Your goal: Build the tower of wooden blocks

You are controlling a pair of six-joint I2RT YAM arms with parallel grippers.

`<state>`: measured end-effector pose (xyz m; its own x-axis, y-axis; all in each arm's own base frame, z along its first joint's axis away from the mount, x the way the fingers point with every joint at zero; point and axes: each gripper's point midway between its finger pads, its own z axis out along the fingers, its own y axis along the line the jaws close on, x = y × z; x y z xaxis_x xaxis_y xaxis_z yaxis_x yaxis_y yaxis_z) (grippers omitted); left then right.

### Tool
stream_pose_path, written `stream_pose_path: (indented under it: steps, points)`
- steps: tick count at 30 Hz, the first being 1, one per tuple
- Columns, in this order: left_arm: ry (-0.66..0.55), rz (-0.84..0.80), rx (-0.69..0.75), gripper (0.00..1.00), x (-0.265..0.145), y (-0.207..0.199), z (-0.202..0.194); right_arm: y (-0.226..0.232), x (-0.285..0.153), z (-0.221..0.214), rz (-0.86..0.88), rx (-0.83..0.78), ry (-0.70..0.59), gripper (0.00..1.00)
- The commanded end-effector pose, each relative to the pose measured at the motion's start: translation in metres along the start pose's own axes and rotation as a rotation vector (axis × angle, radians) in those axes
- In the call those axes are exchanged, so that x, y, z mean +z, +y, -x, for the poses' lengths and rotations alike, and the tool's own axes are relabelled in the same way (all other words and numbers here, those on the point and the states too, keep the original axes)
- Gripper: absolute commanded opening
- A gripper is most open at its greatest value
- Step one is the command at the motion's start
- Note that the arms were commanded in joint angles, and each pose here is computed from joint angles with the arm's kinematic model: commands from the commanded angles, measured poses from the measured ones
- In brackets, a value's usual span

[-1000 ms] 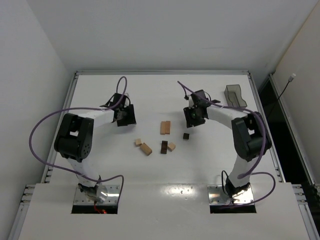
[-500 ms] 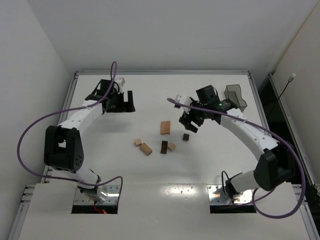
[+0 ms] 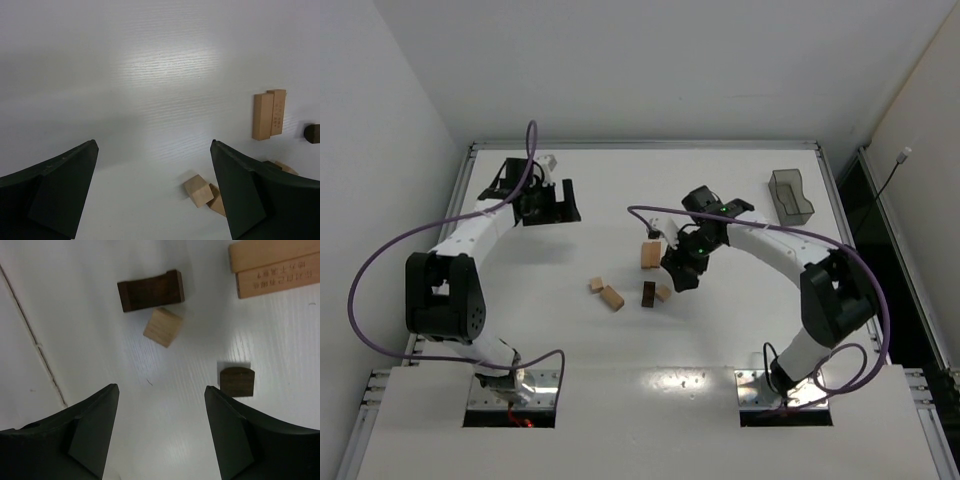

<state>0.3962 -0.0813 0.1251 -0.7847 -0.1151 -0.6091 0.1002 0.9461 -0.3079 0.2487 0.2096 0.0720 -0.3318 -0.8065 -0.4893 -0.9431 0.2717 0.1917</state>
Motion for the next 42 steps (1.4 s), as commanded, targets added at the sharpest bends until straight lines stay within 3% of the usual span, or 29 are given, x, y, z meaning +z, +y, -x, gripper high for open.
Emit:
stream_pose_path:
  steps: [1,5,11,17,33,38,41,42]
  points:
    - [-0.015,-0.012,-0.02,0.94,0.001,0.004,0.008,0.004,0.012,0.033,-0.027,0.092,-0.106,0.66]
    - [-0.016,-0.016,-0.036,0.94,0.0,0.006,0.008,0.0,0.029,0.031,-0.072,0.192,-0.085,0.64]
    - [-0.009,-0.018,-0.054,0.94,0.006,0.01,0.005,-0.017,0.044,0.022,-0.237,0.22,-0.029,0.64]
    - [0.01,-0.015,-0.06,0.94,0.012,0.012,0.001,-0.018,0.058,0.006,-0.266,0.241,0.043,0.62]
    - [0.016,-0.007,-0.079,0.94,0.017,0.017,0.003,-0.006,0.081,0.014,-0.255,0.236,0.077,0.57]
    - [0.011,0.02,-0.088,0.99,0.017,0.022,0.004,-0.01,0.086,0.007,-0.268,0.241,0.102,0.4]
    - [0.009,0.029,-0.097,1.0,0.016,0.023,0.002,-0.011,0.085,0.006,-0.279,0.25,0.104,0.14]
    - [0.019,0.031,-0.1,1.0,0.017,0.024,-0.002,-0.011,0.082,0.009,-0.282,0.247,0.095,0.0]
